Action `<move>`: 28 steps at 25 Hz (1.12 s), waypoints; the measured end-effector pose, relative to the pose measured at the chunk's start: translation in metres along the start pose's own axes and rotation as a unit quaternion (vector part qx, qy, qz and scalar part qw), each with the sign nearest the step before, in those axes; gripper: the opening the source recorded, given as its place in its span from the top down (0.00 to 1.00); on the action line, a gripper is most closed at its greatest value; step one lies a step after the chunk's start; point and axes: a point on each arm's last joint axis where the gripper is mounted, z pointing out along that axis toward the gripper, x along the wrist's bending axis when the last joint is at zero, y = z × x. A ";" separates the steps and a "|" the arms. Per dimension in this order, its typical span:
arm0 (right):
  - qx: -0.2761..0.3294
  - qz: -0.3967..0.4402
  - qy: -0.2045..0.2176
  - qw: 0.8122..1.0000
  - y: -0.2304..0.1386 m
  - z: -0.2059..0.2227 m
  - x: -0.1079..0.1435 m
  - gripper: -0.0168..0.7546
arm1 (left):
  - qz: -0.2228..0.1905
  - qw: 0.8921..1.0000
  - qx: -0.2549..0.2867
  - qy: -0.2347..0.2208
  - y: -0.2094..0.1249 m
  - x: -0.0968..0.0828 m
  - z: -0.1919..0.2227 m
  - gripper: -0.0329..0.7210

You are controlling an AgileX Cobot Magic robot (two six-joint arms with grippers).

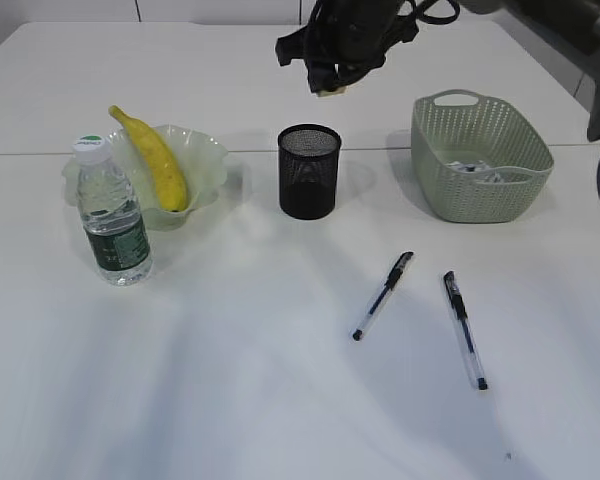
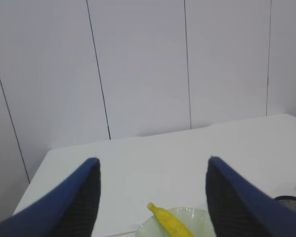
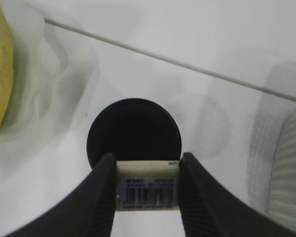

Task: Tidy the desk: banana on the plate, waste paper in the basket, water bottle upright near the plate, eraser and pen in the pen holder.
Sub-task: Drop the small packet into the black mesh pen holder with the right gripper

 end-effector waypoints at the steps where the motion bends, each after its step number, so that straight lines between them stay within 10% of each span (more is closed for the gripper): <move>1: -0.009 0.001 0.001 1.000 0.002 0.000 -0.001 0.61 | 0.000 1.000 0.000 0.000 0.000 0.000 0.000 0.33; 28: -0.017 0.017 0.019 1.000 -0.007 0.046 -0.004 0.61 | 0.000 1.000 0.000 0.000 0.000 0.000 0.000 0.33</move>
